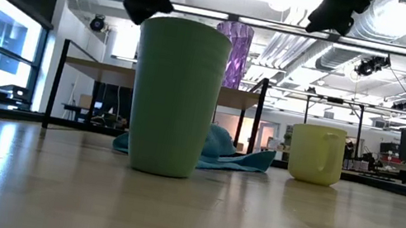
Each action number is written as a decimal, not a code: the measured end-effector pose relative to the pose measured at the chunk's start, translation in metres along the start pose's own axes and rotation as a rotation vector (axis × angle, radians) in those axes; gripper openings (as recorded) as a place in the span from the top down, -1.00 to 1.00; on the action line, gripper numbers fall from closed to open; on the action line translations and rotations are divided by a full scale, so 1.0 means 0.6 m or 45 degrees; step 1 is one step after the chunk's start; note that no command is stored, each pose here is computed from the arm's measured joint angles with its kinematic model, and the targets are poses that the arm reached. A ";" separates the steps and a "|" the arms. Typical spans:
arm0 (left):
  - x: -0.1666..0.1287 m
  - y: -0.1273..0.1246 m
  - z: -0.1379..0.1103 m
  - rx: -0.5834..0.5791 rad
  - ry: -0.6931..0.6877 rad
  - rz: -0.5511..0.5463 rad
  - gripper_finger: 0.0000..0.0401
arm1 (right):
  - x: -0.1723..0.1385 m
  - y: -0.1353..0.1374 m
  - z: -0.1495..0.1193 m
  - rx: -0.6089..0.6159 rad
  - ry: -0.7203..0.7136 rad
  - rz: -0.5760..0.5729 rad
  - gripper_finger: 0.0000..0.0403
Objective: Stack small to large cups/mugs on shelf
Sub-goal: Put the green cup on the shelf
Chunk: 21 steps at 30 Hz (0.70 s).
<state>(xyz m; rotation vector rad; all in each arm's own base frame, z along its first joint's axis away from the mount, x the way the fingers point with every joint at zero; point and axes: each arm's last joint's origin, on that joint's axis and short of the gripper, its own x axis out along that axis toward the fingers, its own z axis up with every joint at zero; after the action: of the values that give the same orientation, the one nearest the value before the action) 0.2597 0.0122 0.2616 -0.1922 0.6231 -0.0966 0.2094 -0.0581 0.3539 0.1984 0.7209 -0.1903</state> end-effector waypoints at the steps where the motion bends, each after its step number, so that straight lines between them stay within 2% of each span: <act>1: 0.005 -0.001 0.003 0.001 0.008 0.000 0.22 | 0.000 0.000 0.000 -0.007 0.000 0.000 0.26; 8: 0.039 -0.023 0.023 0.079 0.067 0.023 0.22 | 0.000 0.000 0.001 -0.048 -0.010 0.000 0.26; 21: 0.065 -0.063 0.047 0.190 0.208 0.226 0.22 | 0.000 0.000 0.006 -0.083 -0.048 0.001 0.26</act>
<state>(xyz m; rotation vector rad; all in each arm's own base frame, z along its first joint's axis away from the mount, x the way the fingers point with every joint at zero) 0.3067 -0.0262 0.2693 0.0163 0.7896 0.0126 0.2117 -0.0588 0.3567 0.1325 0.6886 -0.1689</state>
